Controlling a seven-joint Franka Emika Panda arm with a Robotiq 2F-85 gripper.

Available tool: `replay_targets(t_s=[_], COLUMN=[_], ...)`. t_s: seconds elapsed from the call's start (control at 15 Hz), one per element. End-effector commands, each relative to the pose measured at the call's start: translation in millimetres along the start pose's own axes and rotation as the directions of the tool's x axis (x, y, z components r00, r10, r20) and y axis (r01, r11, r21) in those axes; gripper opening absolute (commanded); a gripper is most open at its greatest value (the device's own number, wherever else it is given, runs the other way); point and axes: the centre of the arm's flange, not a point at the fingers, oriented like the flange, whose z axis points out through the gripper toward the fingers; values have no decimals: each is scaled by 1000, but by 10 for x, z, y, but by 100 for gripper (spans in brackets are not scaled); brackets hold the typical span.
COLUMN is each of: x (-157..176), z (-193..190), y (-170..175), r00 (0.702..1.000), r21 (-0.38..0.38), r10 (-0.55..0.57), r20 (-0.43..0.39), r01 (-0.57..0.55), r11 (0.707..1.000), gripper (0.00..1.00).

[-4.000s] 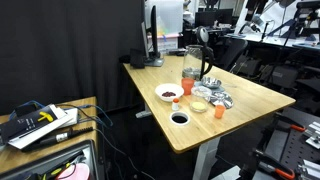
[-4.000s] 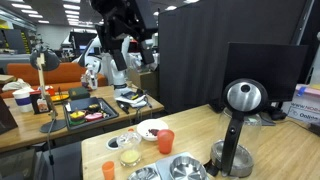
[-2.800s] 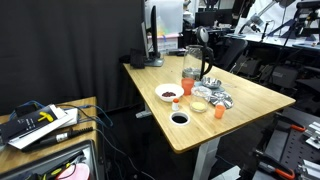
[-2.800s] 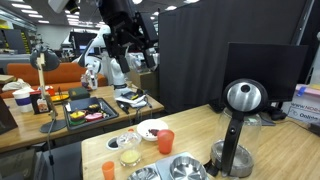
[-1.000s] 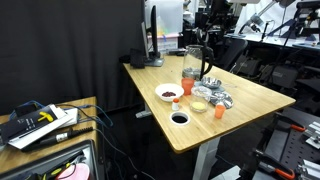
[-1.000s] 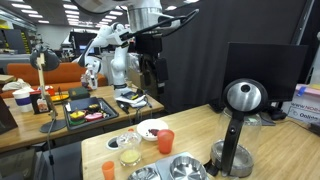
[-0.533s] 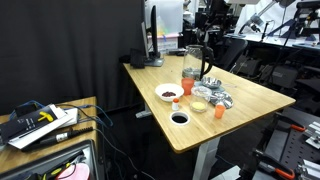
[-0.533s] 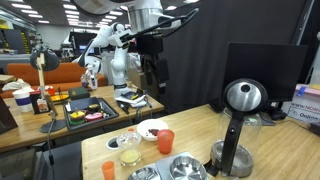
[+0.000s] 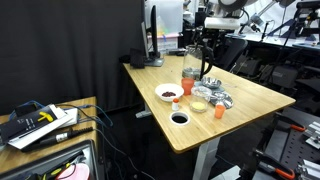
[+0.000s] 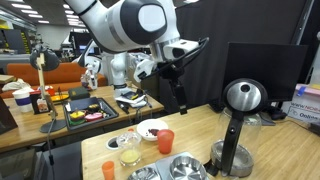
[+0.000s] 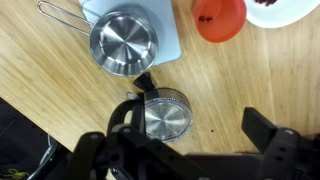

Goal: Pick the big orange cup and put it on the left side of the table

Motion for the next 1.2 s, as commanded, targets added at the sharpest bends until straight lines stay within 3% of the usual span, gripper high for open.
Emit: replay_targets(t_s=[0.0,0.33,0.4,0.73,1.13], x=[101,-62,-118,-111,-235], z=[327,722,668,746,1228], y=[-165,-435,-382,-415,-329], r00=[999,994,997,995,986], r21=[-30,-65,-46,-58,-155], r10=[53,9,8,15,58], r20=[6,109,73,94,159], r01=[-53,-2,-4,-9,-34], r11=[998,998,999,998,987], gripper=[100,100,100,100,100])
